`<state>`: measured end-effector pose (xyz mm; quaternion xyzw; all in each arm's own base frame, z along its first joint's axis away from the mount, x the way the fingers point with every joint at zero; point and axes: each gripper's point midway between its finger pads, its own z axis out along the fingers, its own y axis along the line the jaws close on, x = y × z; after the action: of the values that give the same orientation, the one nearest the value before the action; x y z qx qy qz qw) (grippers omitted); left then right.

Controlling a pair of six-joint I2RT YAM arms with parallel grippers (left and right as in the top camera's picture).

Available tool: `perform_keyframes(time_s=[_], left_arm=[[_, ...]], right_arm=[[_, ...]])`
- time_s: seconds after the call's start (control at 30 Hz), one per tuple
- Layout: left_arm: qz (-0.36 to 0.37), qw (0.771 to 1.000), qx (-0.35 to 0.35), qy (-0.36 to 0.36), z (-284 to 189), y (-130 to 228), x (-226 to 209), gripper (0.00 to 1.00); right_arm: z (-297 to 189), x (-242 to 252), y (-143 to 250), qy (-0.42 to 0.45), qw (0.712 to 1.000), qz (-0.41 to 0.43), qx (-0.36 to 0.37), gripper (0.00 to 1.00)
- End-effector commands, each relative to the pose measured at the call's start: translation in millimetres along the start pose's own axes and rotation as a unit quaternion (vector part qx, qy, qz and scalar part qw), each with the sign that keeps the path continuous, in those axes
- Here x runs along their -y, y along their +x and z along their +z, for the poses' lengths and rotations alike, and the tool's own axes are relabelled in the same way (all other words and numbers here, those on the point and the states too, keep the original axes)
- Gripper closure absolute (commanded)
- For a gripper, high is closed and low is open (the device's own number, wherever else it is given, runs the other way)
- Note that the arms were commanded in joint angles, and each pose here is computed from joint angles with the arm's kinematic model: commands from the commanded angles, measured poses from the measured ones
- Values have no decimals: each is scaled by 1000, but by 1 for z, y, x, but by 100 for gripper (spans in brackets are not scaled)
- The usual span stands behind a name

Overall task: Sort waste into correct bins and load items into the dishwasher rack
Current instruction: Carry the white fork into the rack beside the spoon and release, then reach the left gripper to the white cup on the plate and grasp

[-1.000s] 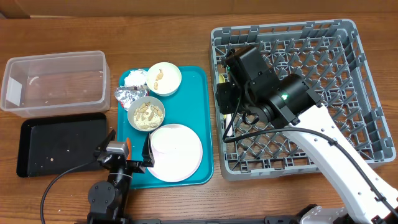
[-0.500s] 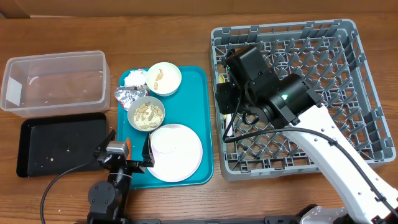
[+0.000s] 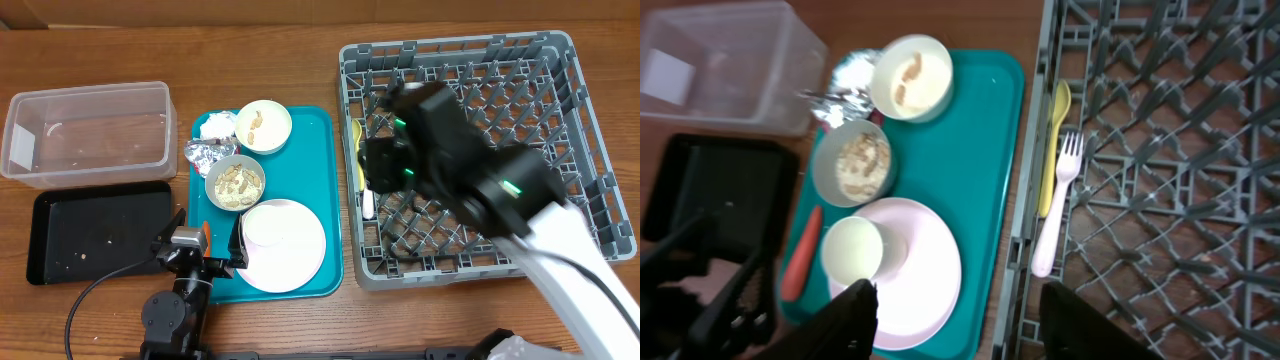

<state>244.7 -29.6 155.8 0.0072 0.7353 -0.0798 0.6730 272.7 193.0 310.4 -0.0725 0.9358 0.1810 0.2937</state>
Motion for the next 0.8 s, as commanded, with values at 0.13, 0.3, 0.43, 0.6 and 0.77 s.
perform_keyframes(time_s=[0.13, 0.3, 0.43, 0.6, 0.77], left_arm=[[-43, 998, -1, 46, -1, 0, 15, 0], [-133, 979, -22, 153, -9, -1, 53, 0], [-139, 965, -32, 221, -20, -10, 76, 0], [-152, 969, -54, 189, -36, -40, 71, 0], [-150, 977, -75, 132, -60, -64, 58, 0]], right_arm=[[-67, 7, 5, -20, 998, 9, 66, 28], [-81, 7, 6, -28, 996, 20, 83, 0], [-81, 7, 6, -28, 996, 20, 83, 0], [-81, 7, 5, -29, 996, 20, 85, 0], [-81, 6, 4, -29, 996, 20, 86, 0]])
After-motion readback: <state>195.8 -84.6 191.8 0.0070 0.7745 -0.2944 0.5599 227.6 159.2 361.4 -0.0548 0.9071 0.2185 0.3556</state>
